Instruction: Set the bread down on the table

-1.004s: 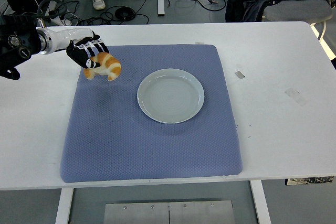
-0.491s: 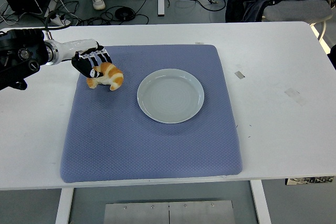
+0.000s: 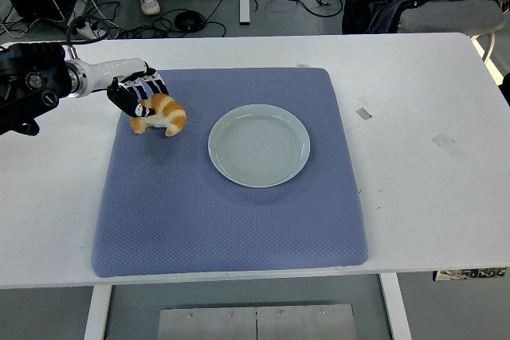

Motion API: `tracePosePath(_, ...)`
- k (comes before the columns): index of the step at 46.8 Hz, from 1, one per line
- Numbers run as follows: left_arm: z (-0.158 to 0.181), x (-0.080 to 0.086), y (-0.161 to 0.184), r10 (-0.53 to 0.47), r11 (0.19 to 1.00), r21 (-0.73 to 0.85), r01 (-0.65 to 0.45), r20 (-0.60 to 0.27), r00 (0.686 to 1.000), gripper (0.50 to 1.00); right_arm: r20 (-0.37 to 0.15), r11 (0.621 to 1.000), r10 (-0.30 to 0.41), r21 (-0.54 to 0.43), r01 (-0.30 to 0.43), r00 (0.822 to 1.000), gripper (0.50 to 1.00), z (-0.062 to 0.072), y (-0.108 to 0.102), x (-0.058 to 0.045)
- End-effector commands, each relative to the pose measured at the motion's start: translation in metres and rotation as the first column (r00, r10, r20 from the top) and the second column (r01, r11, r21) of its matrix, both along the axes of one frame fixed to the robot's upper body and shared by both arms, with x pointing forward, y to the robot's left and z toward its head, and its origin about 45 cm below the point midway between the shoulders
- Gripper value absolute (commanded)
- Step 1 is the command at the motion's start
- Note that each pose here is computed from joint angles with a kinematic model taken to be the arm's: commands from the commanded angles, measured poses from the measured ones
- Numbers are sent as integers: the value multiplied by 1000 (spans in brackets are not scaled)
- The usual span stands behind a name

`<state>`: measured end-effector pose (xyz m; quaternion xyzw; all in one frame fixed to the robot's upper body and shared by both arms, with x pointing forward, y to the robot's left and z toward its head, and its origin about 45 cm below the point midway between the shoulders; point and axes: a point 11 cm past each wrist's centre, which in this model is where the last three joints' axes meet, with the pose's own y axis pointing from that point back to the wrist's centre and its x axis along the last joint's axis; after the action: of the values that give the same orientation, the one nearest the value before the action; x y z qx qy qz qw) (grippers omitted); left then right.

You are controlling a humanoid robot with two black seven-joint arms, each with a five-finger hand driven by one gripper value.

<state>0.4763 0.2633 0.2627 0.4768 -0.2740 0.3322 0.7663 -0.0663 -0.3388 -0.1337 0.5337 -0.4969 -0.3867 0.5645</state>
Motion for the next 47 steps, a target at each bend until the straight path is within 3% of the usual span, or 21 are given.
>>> tracePosePath(1,2,1,-1,2,1000,-9,-2,3,1000,842,0,1000,0,0,0,1000,1000,0,0,0)
tracePosePath(7,4,1,-1,-4,1000,-19,4,8,1000,920,0,1000,0,0,0,1000,1000,0,0,0)
tracePosePath(11,6,1,-2,-15,999,-32,15,12,1000,943,0,1000,0,0,0,1000,1000,0,0,0)
tracePosePath(22,13,2,10,10,999,-48,-10,13,1000,945,0,1000,0,0,0,1000,1000,0,0,0)
tracePosePath(32,38,7,10,66,959,-274,-69,-21,998,945,0,1000,0,0,0,1000,1000,0,0,0)
tracePosePath(39,53,15,23,137,908,-396,-139,-33,990,945,0,1000,0,0,0,1000,1000,0,0,0)
tracePosePath(47,67,17,44,145,838,-520,-166,-80,986,943,0,1000,0,0,0,1000,1000,0,0,0)
